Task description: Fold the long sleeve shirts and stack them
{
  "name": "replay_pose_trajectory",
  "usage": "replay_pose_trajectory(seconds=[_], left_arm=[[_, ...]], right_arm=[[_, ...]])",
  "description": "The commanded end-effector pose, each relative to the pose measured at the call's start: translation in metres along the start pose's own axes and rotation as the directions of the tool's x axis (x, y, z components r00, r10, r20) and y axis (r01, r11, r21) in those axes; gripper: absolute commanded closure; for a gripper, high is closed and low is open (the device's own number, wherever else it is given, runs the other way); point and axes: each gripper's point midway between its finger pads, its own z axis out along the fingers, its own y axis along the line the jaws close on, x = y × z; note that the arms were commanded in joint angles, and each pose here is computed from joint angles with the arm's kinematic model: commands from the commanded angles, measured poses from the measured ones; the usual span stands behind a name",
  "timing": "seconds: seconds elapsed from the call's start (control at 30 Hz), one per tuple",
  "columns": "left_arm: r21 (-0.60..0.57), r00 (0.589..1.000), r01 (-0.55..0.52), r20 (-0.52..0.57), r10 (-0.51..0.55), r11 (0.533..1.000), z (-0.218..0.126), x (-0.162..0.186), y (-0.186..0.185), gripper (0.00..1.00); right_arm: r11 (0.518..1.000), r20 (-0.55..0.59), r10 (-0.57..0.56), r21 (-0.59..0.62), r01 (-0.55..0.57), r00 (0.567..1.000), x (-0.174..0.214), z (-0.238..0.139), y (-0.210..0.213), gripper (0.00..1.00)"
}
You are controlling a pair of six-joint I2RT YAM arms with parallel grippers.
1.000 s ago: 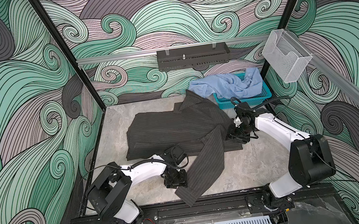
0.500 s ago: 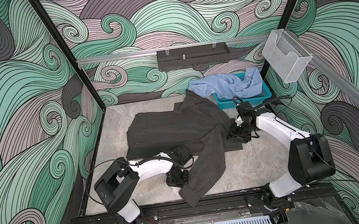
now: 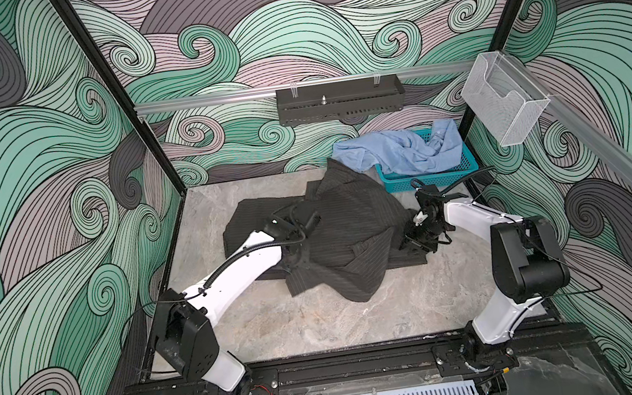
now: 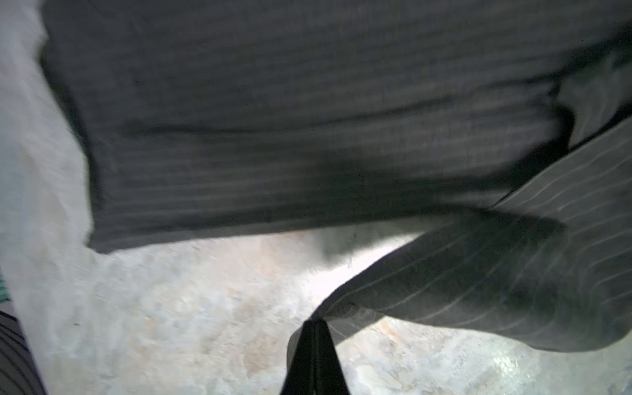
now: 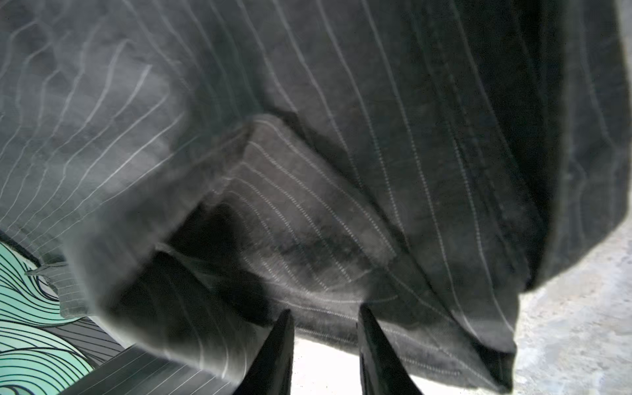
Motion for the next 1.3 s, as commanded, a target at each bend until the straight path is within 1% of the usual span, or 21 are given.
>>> replay_pose_trajectory(seconds=[0.0, 0.07, 0.13, 0.23, 0.33, 0.4, 0.5, 0.57, 0.63, 0.73, 0.77, 0.83, 0.93, 1.07, 1.1, 1.13, 1.17, 1.23, 1.27], left_arm=[[-0.111, 0.984, -0.093, 0.14, 0.108, 0.989, -0.037, -0.04, 0.033, 1.0], [-0.135, 0.956, -0.124, 0.249, 0.155, 0.983, -0.053, -0.07, 0.034, 1.0], [-0.173, 0.927, -0.141, 0.324, 0.191, 0.975, -0.067, -0.096, 0.038, 1.0], [-0.207, 0.892, -0.129, 0.404, 0.205, 0.97, -0.081, -0.134, 0.046, 1.0], [-0.246, 0.851, -0.122, 0.473, 0.229, 0.961, -0.086, -0.168, 0.049, 1.0], [-0.264, 0.813, -0.112, 0.53, 0.241, 0.958, -0.09, -0.188, 0.05, 1.0], [-0.269, 0.746, -0.098, 0.617, 0.25, 0.958, -0.103, -0.222, 0.045, 1.0], [-0.266, 0.694, -0.097, 0.673, 0.256, 0.959, -0.116, -0.246, 0.039, 1.0], [-0.261, 0.652, -0.103, 0.711, 0.263, 0.96, -0.125, -0.265, 0.032, 1.0], [-0.248, 0.596, -0.122, 0.756, 0.271, 0.961, -0.13, -0.281, 0.021, 1.0], [-0.243, 0.587, -0.131, 0.762, 0.273, 0.961, -0.128, -0.28, 0.018, 1.0], [-0.236, 0.584, -0.151, 0.762, 0.279, 0.96, -0.115, -0.268, 0.015, 1.0], [-0.247, 0.611, -0.149, 0.739, 0.286, 0.957, -0.082, -0.233, 0.02, 1.0], [-0.227, 0.676, -0.151, 0.687, 0.269, 0.962, -0.036, -0.172, 0.027, 1.0], [-0.212, 0.689, -0.158, 0.676, 0.262, 0.964, -0.03, -0.158, 0.028, 1.0], [-0.202, 0.711, -0.163, 0.654, 0.257, 0.966, -0.021, -0.141, 0.03, 1.0], [-0.195, 0.726, -0.147, 0.645, 0.24, 0.97, -0.016, -0.129, 0.034, 1.0], [-0.17, 0.755, -0.138, 0.62, 0.215, 0.976, -0.008, -0.101, 0.039, 1.0], [-0.155, 0.762, -0.138, 0.615, 0.205, 0.978, -0.006, -0.09, 0.04, 1.0]], right_arm=[[0.999, -0.008, 0.03, -0.011, -0.03, 1.0, -0.003, 0.004, -0.003, 0.67], [0.999, -0.01, 0.034, -0.008, -0.034, 0.999, -0.005, 0.006, -0.004, 0.68], [0.999, -0.015, 0.042, -0.005, -0.042, 0.999, -0.007, 0.008, -0.006, 0.72], [0.999, -0.022, 0.053, -0.002, -0.053, 0.998, -0.009, 0.012, -0.009, 0.78], [0.998, -0.024, 0.061, 0.001, -0.061, 0.998, -0.011, 0.016, -0.011, 0.85], [0.998, -0.032, 0.066, 0.003, -0.066, 0.997, -0.012, 0.019, -0.012, 0.9], [0.997, -0.036, 0.071, 0.007, -0.071, 0.997, -0.014, 0.021, -0.014, 0.92], [0.997, -0.036, 0.072, 0.007, -0.072, 0.997, -0.015, 0.021, -0.014, 0.93], [0.997, -0.034, 0.074, 0.007, -0.074, 0.997, -0.017, 0.021, -0.014, 0.94], [0.997, -0.032, 0.077, 0.006, -0.077, 0.997, -0.018, 0.021, -0.014, 0.94], [0.997, -0.032, 0.078, 0.008, -0.078, 0.996, -0.018, 0.021, -0.015, 0.94], [0.997, -0.032, 0.078, 0.008, -0.078, 0.996, -0.018, 0.022, -0.015, 0.94], [0.997, -0.038, 0.08, 0.01, -0.08, 0.996, -0.017, 0.024, -0.017, 0.95], [0.996, -0.045, 0.088, 0.017, -0.088, 0.995, -0.015, 0.026, -0.02, 0.95], [0.996, -0.046, 0.089, 0.018, -0.088, 0.995, -0.015, 0.026, -0.021, 0.95], [0.996, -0.047, 0.092, 0.019, -0.092, 0.995, -0.015, 0.026, -0.022, 0.94], [0.995, -0.046, 0.095, 0.02, -0.095, 0.994, -0.014, 0.026, -0.022, 0.94], [0.995, -0.046, 0.101, 0.025, -0.1, 0.994, -0.013, 0.026, -0.025, 0.95], [0.995, -0.045, 0.102, 0.026, -0.101, 0.994, -0.013, 0.026, -0.025, 0.95]])
